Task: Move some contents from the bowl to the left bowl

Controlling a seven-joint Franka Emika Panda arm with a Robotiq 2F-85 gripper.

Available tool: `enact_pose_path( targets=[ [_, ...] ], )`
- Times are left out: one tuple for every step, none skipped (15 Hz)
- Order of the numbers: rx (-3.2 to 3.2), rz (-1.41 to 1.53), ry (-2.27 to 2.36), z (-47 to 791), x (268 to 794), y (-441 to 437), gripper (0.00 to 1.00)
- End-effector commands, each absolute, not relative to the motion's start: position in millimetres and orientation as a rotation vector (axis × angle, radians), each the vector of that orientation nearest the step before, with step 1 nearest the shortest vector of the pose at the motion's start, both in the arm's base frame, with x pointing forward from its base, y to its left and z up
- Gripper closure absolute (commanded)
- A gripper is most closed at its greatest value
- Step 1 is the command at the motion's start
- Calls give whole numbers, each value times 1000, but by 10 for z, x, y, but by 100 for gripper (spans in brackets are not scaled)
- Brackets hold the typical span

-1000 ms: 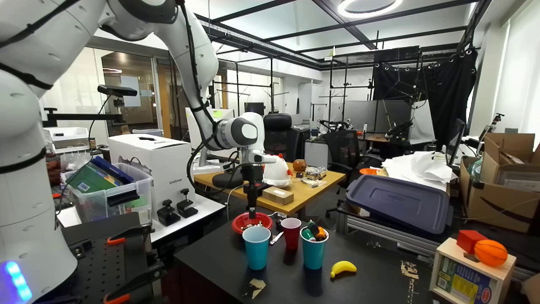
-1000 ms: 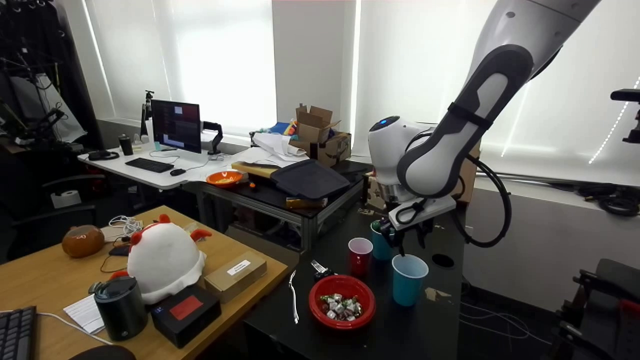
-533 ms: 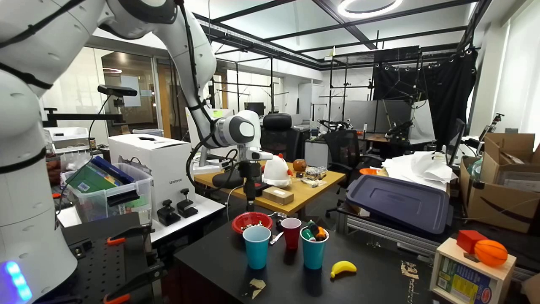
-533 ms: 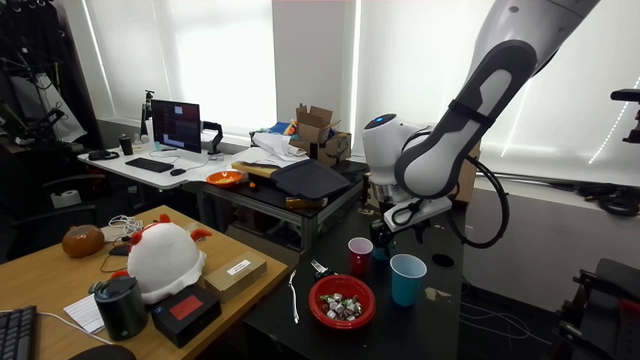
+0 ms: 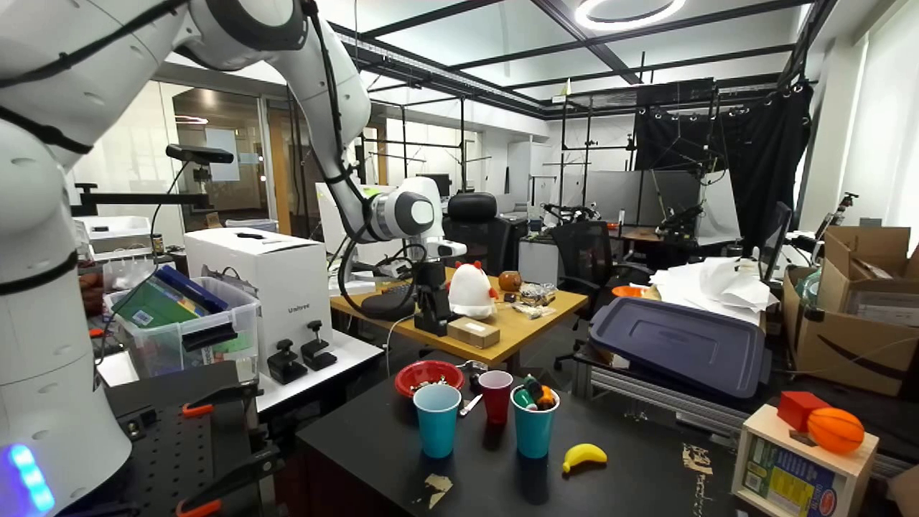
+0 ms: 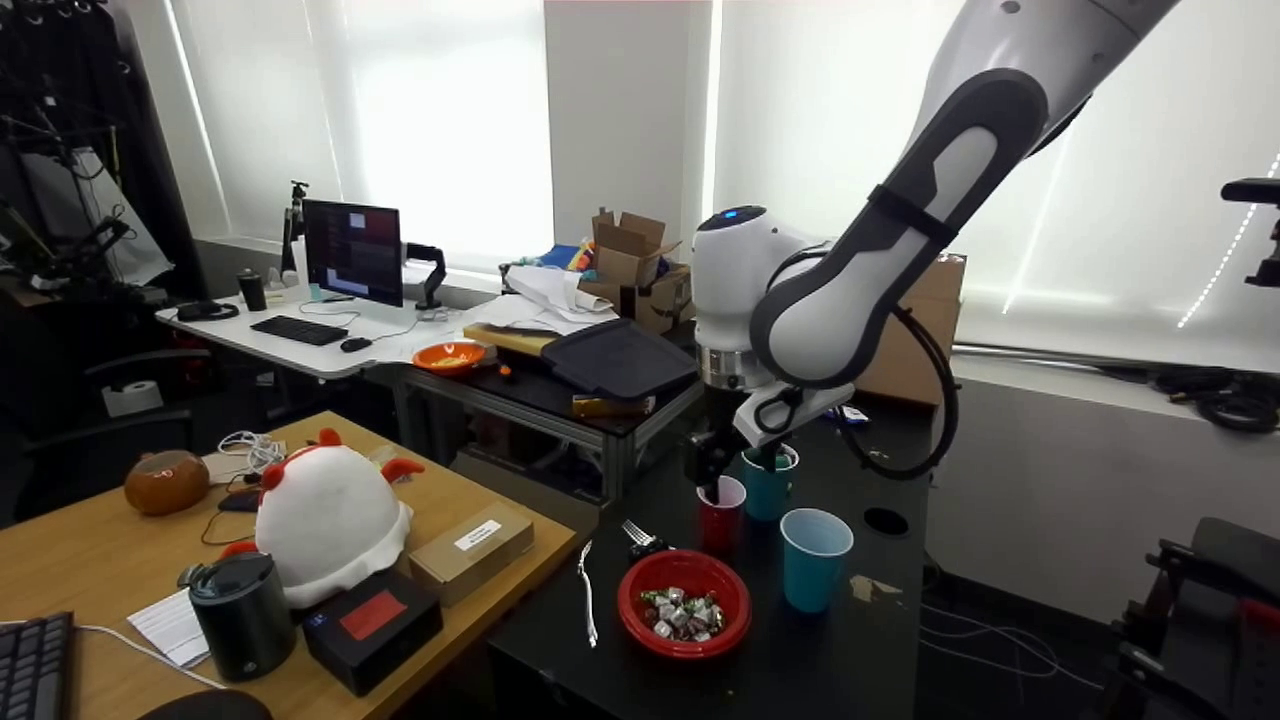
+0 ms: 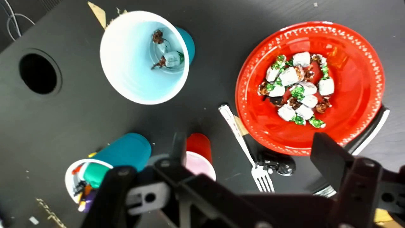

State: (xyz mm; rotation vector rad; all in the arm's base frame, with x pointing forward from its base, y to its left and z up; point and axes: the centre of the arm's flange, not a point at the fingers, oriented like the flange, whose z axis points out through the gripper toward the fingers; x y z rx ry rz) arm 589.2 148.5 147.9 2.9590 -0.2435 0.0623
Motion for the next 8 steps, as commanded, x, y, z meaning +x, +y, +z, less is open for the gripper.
enact_pose_path(
  targets=[
    [3027, 51, -25, 1277, 6248, 1605, 0],
    [3038, 44, 31, 1202, 6320, 1647, 0],
    [3053, 36, 88, 1125, 6400, 1689, 0],
    [3063, 29, 146, 1059, 6462, 1729, 0],
    [3073, 23, 196, 1001, 6517, 1769, 0],
    [3079, 17, 252, 943, 6609, 1777, 0],
    [3081, 11, 301, 880, 6707, 1777, 0],
    [3090, -2, 368, 825, 6755, 1790, 0]
  ],
)
